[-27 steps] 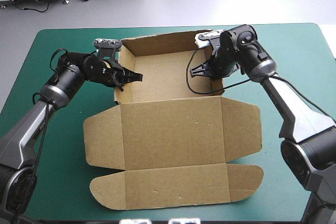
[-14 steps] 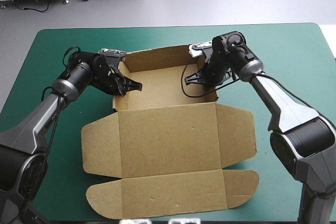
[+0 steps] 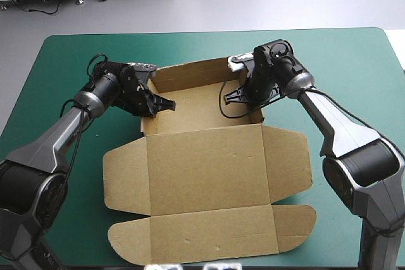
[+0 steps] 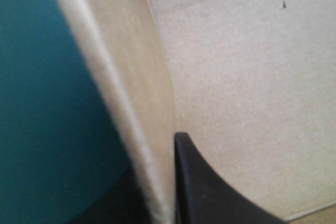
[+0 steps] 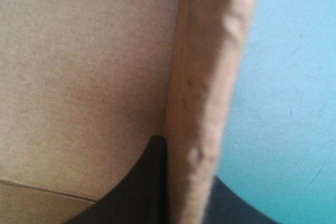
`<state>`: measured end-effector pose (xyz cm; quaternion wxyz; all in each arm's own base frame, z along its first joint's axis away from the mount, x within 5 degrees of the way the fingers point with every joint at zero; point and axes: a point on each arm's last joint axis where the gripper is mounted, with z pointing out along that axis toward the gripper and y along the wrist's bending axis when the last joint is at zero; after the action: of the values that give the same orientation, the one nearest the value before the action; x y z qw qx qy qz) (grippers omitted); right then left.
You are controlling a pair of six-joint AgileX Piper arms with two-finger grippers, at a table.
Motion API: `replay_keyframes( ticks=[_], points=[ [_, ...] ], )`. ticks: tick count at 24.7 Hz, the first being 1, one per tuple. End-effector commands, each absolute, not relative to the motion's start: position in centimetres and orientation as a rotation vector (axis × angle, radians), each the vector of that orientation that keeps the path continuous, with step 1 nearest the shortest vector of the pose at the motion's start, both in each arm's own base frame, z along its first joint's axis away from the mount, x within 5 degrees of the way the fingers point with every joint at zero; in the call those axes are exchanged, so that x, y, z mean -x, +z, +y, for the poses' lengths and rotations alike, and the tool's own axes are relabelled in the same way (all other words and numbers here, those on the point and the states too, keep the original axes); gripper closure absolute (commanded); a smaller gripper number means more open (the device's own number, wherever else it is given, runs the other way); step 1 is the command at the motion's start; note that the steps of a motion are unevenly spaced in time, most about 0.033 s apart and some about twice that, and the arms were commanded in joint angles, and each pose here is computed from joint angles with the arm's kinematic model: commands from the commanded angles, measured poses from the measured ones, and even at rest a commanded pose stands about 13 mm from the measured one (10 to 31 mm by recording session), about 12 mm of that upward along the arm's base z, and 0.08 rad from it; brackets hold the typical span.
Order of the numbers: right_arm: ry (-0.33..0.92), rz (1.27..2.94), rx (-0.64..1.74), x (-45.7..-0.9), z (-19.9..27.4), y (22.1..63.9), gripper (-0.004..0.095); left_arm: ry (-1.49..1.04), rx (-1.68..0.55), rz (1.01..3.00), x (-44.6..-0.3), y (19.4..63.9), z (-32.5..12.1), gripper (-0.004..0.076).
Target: Fold the box
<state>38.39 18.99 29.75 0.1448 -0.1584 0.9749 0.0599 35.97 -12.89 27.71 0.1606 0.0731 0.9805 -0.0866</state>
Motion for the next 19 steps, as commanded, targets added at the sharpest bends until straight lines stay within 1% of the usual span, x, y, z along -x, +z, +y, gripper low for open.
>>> replay_keyframes(
  ticks=[1,13,16,18,19],
  points=[
    [0.233,2.729,0.493,-37.2,19.2,33.0,0.0931,-0.358,-0.260,2.722,-35.1,30.5,-14.0,0.0729],
    [0.226,2.772,0.498,-38.0,19.6,31.1,0.0932,-0.345,-0.271,2.734,-35.2,30.2,-14.0,0.0729],
    [0.253,2.776,0.525,-38.0,19.9,30.9,0.0930,-0.348,-0.284,2.723,-35.2,30.3,-14.0,0.0728],
    [0.273,2.780,0.523,-38.0,20.0,30.8,0.0905,-0.339,-0.318,2.730,-35.1,30.2,-14.0,0.0720],
    [0.284,2.780,0.528,-37.9,20.1,30.8,0.0852,-0.336,-0.331,2.738,-35.0,30.2,-14.0,0.0707]
  ],
)
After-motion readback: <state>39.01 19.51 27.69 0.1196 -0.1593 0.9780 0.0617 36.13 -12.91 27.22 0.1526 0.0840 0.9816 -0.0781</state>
